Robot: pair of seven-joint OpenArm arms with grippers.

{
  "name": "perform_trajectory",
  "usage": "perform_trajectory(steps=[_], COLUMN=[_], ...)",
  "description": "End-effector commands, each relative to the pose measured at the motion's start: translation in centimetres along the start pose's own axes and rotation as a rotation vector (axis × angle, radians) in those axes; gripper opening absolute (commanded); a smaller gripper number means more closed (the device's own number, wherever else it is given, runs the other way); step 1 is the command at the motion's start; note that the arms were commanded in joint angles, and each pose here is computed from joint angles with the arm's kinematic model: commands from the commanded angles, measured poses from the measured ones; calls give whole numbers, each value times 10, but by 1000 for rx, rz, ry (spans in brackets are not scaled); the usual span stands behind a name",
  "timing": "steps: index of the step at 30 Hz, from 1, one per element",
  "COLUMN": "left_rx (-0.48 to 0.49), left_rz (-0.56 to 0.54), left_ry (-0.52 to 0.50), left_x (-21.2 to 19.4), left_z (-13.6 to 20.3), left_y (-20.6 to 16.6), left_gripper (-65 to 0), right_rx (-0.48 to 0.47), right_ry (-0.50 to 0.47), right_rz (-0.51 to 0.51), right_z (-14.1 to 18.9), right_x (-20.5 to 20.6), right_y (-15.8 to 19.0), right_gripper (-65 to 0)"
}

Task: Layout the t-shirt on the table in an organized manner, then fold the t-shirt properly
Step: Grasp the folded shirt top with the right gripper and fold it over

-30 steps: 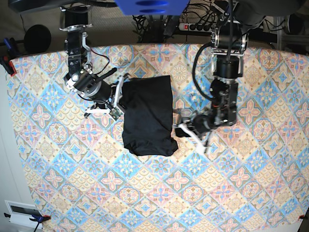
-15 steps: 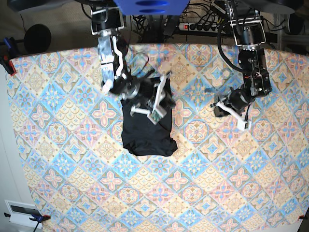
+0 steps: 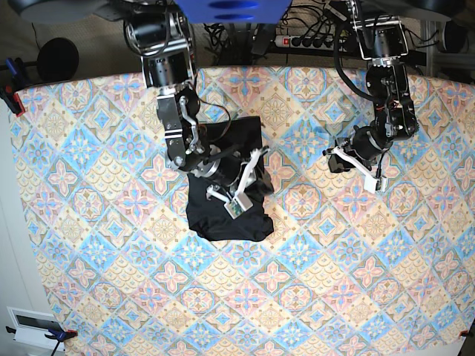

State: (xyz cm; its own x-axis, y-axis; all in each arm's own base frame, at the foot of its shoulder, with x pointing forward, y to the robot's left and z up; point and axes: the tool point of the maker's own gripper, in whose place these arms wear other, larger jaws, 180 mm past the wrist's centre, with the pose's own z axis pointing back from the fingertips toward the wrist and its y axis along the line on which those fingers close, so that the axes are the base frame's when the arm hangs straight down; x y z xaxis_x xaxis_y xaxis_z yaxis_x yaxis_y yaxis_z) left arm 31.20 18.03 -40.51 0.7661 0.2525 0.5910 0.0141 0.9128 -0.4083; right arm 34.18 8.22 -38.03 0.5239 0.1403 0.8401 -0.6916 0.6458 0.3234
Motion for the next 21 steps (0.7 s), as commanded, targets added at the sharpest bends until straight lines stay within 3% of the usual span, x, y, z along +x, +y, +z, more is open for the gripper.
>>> perform_trajectory(steps=[1, 14, 21], left_rx=[-9, -13, -15], left_rz=[-18, -21, -21], left_ry=[-49, -56, -60], left_x=[18, 21, 23], left_z=[4, 4, 4], left_y=[-3, -4, -5], left_gripper=[-545, -545, -545], right_rx=[25, -47, -182], right_ry=[-8, 70, 68], right_rz=[-3, -116, -258], right_z=[-1, 7, 34], right_x=[0, -57, -81], right_y=[8, -4, -56], right_gripper=[-650, -650, -650])
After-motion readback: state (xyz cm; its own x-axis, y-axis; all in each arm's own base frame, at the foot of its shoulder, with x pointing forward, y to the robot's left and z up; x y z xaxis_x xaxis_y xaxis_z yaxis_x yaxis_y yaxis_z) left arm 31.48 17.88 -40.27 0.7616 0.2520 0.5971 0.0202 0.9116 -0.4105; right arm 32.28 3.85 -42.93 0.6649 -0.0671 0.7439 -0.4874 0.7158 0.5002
